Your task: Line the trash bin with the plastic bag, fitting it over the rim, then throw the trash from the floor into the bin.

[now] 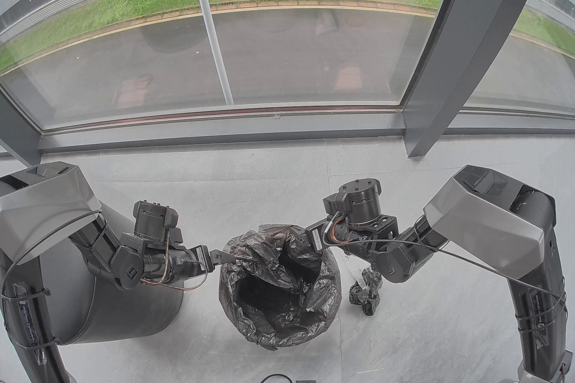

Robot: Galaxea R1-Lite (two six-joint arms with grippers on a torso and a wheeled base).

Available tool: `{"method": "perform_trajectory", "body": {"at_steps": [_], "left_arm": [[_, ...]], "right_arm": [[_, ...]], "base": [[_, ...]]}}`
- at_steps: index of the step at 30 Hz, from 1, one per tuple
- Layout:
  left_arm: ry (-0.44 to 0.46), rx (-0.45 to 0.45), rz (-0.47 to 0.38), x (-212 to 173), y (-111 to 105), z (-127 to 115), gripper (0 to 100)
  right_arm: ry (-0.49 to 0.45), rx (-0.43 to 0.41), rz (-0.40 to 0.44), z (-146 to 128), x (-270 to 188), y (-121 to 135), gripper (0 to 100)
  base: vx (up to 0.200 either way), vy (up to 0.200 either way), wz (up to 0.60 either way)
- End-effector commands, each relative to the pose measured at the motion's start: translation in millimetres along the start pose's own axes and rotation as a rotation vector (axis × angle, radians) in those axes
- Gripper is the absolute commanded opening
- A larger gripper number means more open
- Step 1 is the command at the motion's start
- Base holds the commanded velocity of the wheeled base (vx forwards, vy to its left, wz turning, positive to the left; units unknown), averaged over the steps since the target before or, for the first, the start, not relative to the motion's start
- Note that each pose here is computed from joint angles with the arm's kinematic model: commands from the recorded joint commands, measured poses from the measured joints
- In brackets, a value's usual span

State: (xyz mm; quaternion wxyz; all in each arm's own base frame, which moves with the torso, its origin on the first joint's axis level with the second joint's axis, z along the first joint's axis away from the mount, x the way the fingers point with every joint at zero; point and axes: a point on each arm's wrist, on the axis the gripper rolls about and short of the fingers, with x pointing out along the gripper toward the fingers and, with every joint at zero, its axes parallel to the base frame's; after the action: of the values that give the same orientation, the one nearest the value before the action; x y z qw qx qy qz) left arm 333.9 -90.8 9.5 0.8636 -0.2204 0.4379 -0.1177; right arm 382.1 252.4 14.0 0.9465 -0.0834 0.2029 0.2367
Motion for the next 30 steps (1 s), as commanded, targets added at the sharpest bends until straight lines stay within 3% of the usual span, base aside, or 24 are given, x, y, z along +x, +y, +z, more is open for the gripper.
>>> {"method": "perform_trajectory", "body": {"at_steps": [1, 10, 15, 23, 30], "left_arm": [[0.005, -0.002, 0.003, 1.1, 0.9, -1.1, 100], [-0.006, -0.01, -0.002, -2.9, -0.8, 1.0, 100], [-0.05, -0.028, -0.028, -26.2, -10.1, 6.1, 100], [-0.13, -0.033, -0.087, -86.6, -25.5, 1.0, 100], [-0.122, -0.031, -0.085, -93.0, -25.8, -6.3, 100]], "right_arm": [[0.023, -0.004, 0.001, -9.2, 4.6, 0.8, 100], [0.016, -0.002, -0.022, -5.5, 1.9, -1.4, 100], [-0.019, -0.004, -0.013, 13.7, -17.2, 0.4, 100], [0.015, -0.054, 0.082, 15.9, -57.9, 33.0, 100], [0.053, -0.075, 0.1, 7.2, -55.5, 41.7, 100]], "base": [[0.0, 0.0, 0.0], [0.0, 0.0, 0.0], [0.0, 0.0, 0.0], [0.0, 0.0, 0.0], [0.0, 0.0, 0.0]]}}
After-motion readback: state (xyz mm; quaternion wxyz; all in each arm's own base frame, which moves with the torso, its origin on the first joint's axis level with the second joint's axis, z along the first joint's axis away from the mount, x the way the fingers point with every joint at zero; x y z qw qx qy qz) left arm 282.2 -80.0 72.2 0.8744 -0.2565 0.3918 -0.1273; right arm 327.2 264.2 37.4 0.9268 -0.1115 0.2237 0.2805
